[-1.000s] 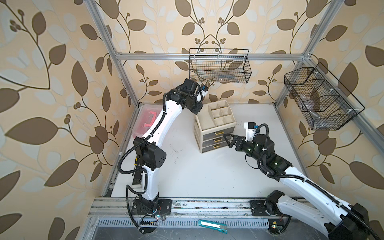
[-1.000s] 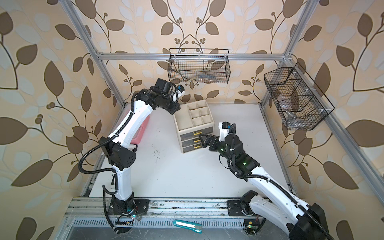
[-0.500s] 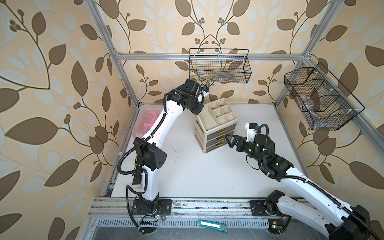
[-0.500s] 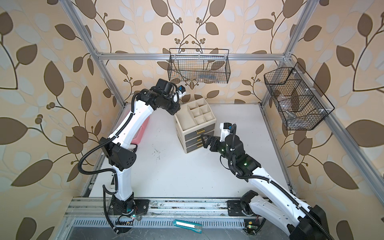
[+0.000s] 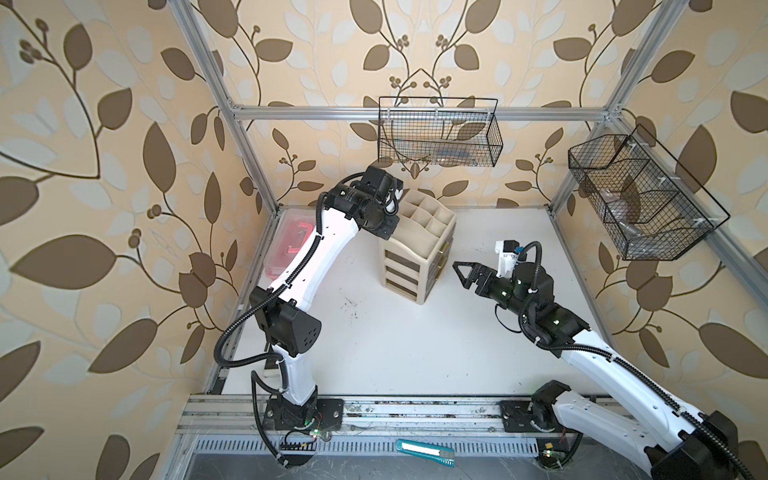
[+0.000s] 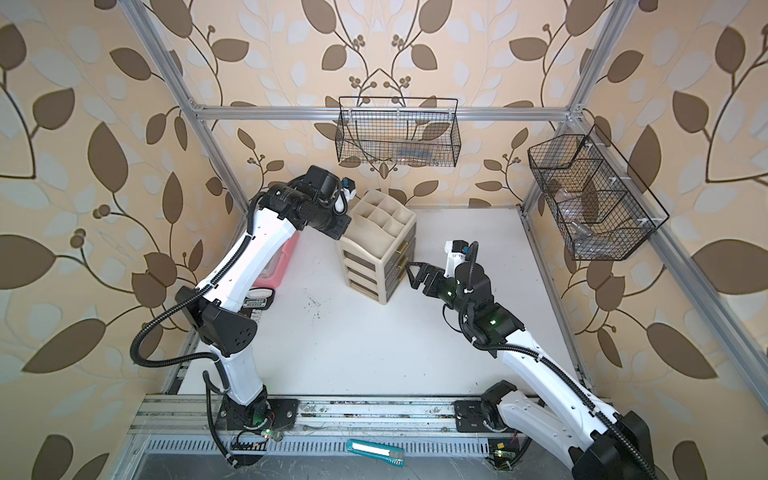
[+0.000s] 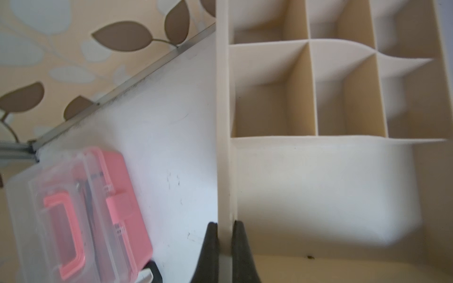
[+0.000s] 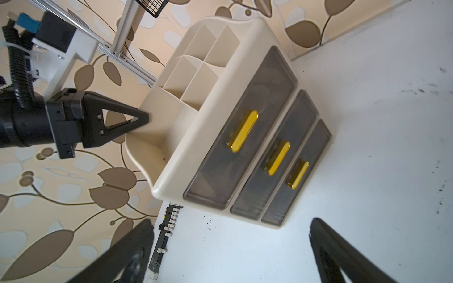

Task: Take the mice out of the drawer
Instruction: Adjust the storage box at the center of the board.

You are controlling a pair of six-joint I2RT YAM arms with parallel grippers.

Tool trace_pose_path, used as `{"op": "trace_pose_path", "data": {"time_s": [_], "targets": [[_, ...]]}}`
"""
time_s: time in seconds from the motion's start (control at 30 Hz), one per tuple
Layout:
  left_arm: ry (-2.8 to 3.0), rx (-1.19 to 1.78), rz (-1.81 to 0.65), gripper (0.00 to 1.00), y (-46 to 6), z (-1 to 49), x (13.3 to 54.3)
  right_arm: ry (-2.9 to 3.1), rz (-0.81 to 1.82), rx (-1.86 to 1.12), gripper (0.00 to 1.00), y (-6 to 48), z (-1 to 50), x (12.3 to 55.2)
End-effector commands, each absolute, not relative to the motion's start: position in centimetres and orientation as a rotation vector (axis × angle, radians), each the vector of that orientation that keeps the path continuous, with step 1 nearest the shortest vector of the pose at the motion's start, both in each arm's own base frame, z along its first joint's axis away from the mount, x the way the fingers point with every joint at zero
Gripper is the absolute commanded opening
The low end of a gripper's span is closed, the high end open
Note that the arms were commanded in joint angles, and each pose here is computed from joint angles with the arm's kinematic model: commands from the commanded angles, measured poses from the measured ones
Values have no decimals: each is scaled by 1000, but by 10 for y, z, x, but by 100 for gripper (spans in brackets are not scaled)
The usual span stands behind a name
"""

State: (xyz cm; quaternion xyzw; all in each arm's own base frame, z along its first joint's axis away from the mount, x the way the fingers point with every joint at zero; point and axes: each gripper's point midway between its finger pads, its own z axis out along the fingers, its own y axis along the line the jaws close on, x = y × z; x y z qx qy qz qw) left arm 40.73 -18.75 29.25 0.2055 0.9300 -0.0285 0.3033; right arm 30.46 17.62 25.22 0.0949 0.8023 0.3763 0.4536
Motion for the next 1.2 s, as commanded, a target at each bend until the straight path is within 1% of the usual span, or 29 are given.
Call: {"op": "trace_pose_path", "data": {"time_s": [0.0, 0.17, 0.3, 0.53, 0.8, 0.87, 1.03, 1.17], "targets": [[2553, 285, 56, 0, -147, 291, 382, 1953, 1029, 204, 100, 188, 269, 306], [2571, 198, 13, 0, -139, 289, 361, 1982, 1150, 145, 100, 206, 265, 309], [2560, 114, 107, 0, -117, 298, 348, 2021, 1160, 168, 100, 208, 253, 314], [2553, 80, 136, 0, -100, 299, 326, 2048, 1214, 170, 100, 223, 227, 328], [2558, 76, 109, 0, -98, 297, 325, 2066, 1310, 194, 85, 243, 186, 344], [2555, 82, 71, 0, -103, 297, 325, 2066, 1328, 191, 79, 247, 176, 347], [2557, 69, 72, 0, -102, 295, 325, 2129, 1322, 205, 70, 256, 140, 355], [2558, 63, 71, 0, -101, 292, 323, 2128, 1404, 230, 61, 264, 118, 359]]}}
